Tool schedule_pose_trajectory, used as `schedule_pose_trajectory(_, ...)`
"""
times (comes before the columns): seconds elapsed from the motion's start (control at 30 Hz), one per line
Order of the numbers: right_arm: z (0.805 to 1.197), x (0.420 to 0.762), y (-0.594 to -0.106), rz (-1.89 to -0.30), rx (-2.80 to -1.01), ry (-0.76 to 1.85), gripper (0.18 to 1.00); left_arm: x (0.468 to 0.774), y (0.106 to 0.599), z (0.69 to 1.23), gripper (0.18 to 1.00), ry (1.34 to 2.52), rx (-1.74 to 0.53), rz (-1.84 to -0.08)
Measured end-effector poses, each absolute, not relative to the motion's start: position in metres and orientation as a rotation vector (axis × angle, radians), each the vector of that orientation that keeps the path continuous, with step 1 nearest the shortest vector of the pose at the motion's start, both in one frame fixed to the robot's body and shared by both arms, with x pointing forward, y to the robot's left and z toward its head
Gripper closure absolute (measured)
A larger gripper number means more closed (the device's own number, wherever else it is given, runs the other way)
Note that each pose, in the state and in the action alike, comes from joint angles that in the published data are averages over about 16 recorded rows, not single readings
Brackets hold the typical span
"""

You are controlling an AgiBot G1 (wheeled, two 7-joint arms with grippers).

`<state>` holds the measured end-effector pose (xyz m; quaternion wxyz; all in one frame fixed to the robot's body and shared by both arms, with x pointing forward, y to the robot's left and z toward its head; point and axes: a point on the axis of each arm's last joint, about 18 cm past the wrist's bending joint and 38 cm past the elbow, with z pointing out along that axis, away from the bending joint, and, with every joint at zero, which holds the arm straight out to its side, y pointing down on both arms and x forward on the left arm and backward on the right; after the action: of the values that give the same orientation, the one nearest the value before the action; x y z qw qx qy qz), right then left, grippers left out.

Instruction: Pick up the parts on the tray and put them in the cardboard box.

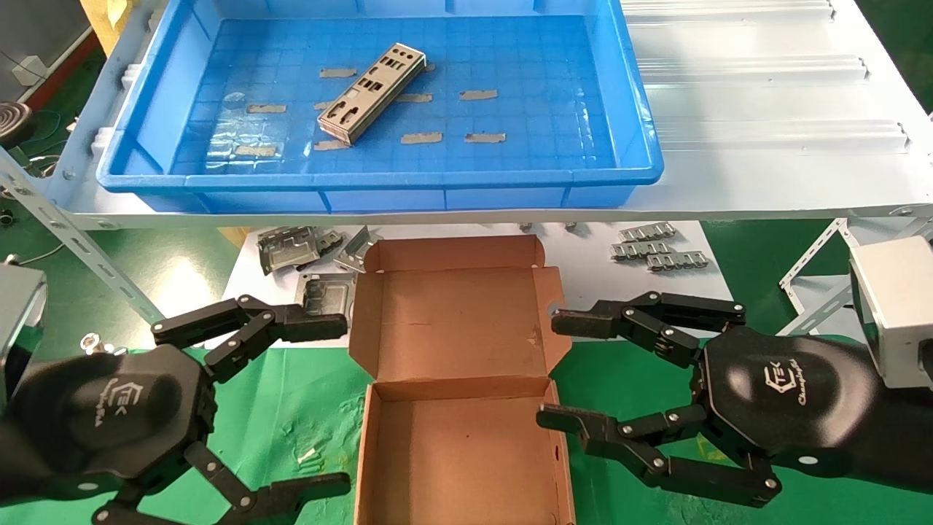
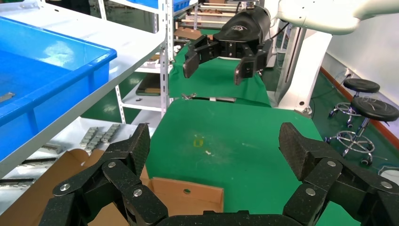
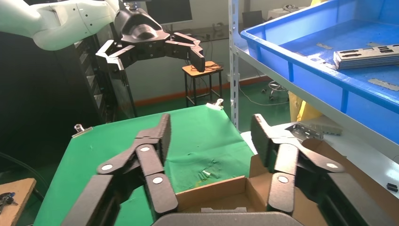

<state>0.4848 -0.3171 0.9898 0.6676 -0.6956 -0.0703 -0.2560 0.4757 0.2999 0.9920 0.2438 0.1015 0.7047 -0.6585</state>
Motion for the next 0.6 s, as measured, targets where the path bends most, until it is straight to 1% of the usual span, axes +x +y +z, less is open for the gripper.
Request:
schedule_pose_trajectory(0.1,0.9898,0.4848,-0.3171,-0.577,-1.569,-0.159,0.491,0.4757,0.2999,0.992,0.184,1.925,0.277,-1.799)
schedule_pose_trajectory(0.43,0.9898,0.4848,-0.3171,-0.577,-1.569,-0.159,0.746,0.4757,0.2999,0.9921,0.184,1.924,0.278,-1.798)
schedule_pose_trajectory(0.6,0.9898,0.4848,-0.3171,-0.577,-1.569,-0.159,0.84,0.476,0.2997,0.9957,0.184,1.915,0.283,-1.792)
